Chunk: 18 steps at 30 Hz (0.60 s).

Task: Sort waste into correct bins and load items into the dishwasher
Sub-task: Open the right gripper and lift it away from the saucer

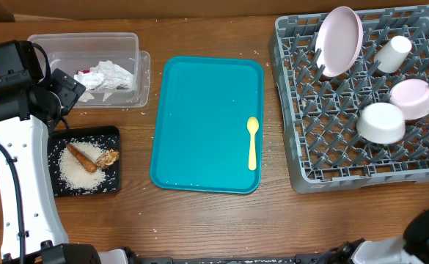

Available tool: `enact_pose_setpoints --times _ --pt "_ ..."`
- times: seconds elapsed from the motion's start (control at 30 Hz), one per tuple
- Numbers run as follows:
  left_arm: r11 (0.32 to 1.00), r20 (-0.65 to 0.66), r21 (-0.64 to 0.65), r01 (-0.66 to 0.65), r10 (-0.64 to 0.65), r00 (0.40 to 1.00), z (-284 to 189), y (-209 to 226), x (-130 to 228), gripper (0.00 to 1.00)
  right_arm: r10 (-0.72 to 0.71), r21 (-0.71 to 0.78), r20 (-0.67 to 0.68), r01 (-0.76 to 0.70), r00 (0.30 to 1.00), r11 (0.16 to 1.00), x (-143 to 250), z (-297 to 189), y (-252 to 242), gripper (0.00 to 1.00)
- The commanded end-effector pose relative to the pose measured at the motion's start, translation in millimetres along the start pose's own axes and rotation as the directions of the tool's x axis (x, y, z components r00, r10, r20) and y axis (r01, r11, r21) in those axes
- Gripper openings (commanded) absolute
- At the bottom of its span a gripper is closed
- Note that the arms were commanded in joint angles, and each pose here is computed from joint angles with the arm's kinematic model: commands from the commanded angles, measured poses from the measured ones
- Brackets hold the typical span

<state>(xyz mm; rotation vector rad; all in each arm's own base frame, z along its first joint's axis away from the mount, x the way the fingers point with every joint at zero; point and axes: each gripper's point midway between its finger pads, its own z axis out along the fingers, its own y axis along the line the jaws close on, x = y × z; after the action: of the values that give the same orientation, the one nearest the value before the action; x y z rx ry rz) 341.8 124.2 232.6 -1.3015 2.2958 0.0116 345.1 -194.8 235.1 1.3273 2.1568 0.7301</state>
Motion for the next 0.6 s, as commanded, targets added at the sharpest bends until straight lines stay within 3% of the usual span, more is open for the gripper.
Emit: enact_pose_setpoints --times 0.0,0.17,0.33,0.4,0.47,0.57 --pt "1.000 0.009 -0.014 0.016 -0.016 1.000 1 1 -2 1.00 -0.093 0.072 0.218 0.079 0.972 0.994 -11 -63 25 0.68" --pt "1.000 0.009 -0.014 0.016 -0.016 1.000 1 1 -2 1.00 -0.190 0.027 0.248 0.189 0.950 0.982 20 -86 61 0.69" --pt "1.000 0.009 -0.014 0.016 -0.016 1.000 1 1 -2 1.00 -0.378 -0.046 0.171 0.391 0.910 0.919 78 -74 112 0.69" --pt "1.000 0.009 -0.014 0.016 -0.016 1.000 1 1 -2 1.00 -0.508 -0.096 0.098 0.517 0.856 0.851 117 -57 136 0.69" --pt "1.000 0.009 -0.014 0.016 -0.016 1.000 1 1 -2 1.00 -0.589 -0.114 0.035 0.589 0.807 0.800 149 -38 148 0.75" --pt "1.000 0.009 -0.014 0.017 -0.017 1.000 1 1 -2 1.00 -0.711 -0.055 -0.082 0.709 0.699 0.703 205 9 156 0.80"
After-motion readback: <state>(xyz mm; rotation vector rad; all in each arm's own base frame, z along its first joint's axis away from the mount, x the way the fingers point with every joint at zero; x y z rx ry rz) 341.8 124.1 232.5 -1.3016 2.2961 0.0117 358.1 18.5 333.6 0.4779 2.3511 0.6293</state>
